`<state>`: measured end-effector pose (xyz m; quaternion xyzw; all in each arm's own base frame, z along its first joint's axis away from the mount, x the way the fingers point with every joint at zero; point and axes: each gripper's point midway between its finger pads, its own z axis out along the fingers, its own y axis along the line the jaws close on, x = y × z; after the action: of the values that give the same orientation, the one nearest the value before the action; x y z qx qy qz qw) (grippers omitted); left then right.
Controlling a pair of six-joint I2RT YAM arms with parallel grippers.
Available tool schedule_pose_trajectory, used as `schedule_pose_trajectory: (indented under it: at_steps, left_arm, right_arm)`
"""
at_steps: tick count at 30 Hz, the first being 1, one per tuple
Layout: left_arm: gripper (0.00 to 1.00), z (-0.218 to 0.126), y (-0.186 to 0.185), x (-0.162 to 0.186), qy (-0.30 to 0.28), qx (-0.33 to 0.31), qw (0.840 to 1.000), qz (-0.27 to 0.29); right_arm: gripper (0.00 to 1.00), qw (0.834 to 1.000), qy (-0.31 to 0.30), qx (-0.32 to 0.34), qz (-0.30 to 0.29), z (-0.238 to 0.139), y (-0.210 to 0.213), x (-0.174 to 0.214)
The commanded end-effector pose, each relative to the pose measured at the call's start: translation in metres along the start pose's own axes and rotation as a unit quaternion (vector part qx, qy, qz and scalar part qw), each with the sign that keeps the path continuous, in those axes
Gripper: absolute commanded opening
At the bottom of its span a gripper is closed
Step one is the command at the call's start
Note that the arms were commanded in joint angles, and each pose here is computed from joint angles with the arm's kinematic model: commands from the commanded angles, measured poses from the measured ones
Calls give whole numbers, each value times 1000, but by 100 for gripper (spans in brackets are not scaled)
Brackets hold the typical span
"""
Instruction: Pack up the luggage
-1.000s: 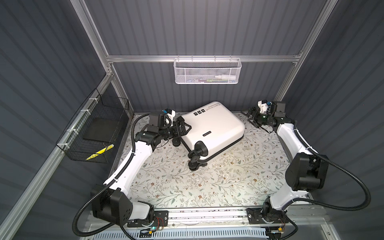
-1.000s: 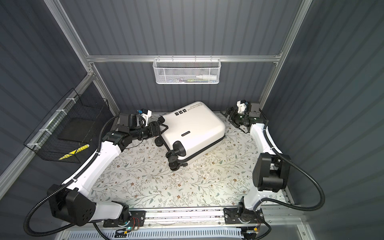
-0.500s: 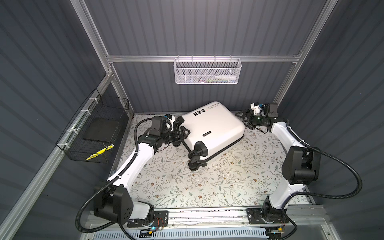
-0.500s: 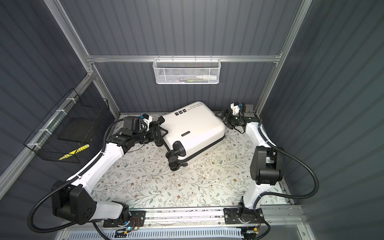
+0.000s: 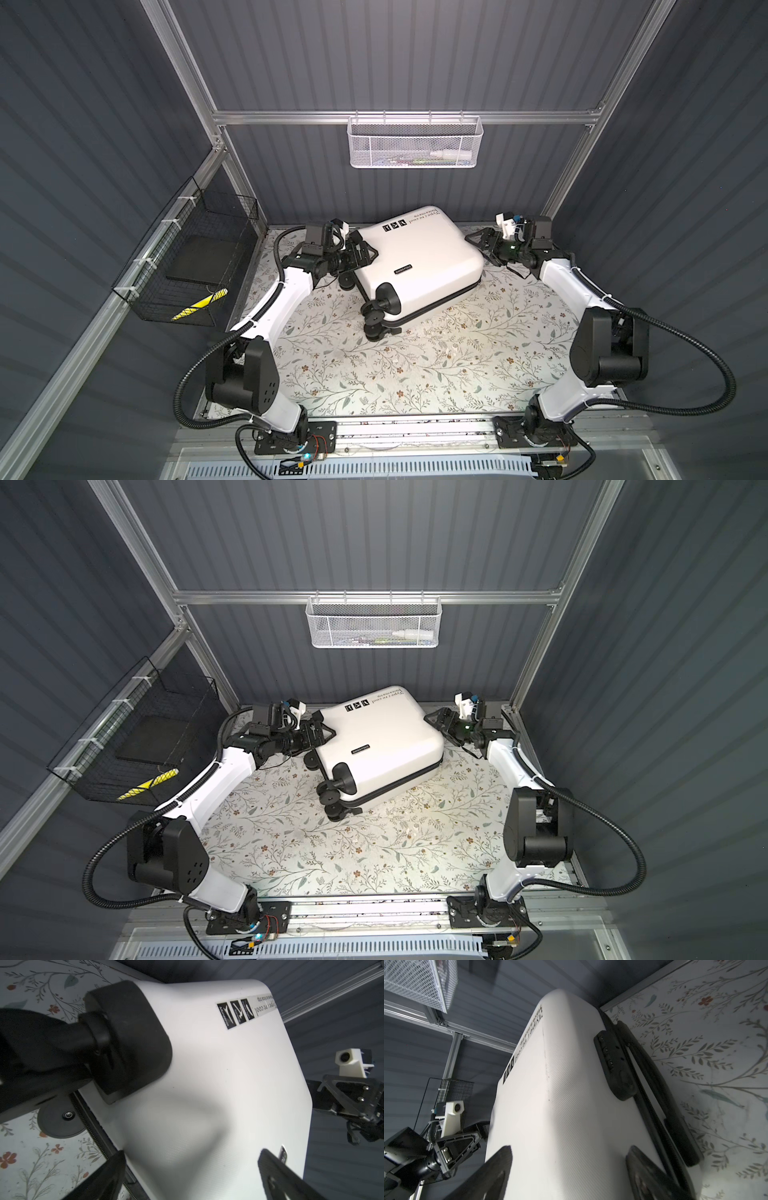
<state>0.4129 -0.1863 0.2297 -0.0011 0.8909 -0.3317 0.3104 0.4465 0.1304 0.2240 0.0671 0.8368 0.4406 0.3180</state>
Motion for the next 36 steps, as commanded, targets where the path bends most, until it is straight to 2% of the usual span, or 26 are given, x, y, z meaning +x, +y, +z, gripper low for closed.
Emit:
schedule_pose_trajectory:
  at_steps: [1,3,4,9,14,17,21,25,36]
  left_arm:
    - [100,4,-26,-6,9,45,998,37]
    - [100,10,-23,-3,18,47,998,34]
    - [100,7,-32,-15,7,56,998,41]
    - [100,20,-40,-32,8,74,996,43]
    - [100,32,-48,-57,9,77,996,52]
    - [100,31,-49,-75,4,54,996,71]
    - [100,13,-59,-97,-19,53,995,77]
    - [100,-12,-75,-104,-47,65,993,84]
    - [100,-64,-72,-80,-90,37,993,73]
  right_arm:
    - [87,994,81,-79,7,10,46,62]
    - [87,993,85,-83,8,7,48,81]
    - [87,993,85,-83,10,5,48,91]
    - [88,994,67,-82,20,-15,46,121]
    - [93,999,26,-23,-6,-45,40,120]
    - [97,999,-13,21,-23,-70,36,110]
    - [99,996,-57,64,-32,-97,29,98]
    - [99,992,-80,99,-18,-112,18,91]
    - [99,986,-109,128,17,-124,-1,90]
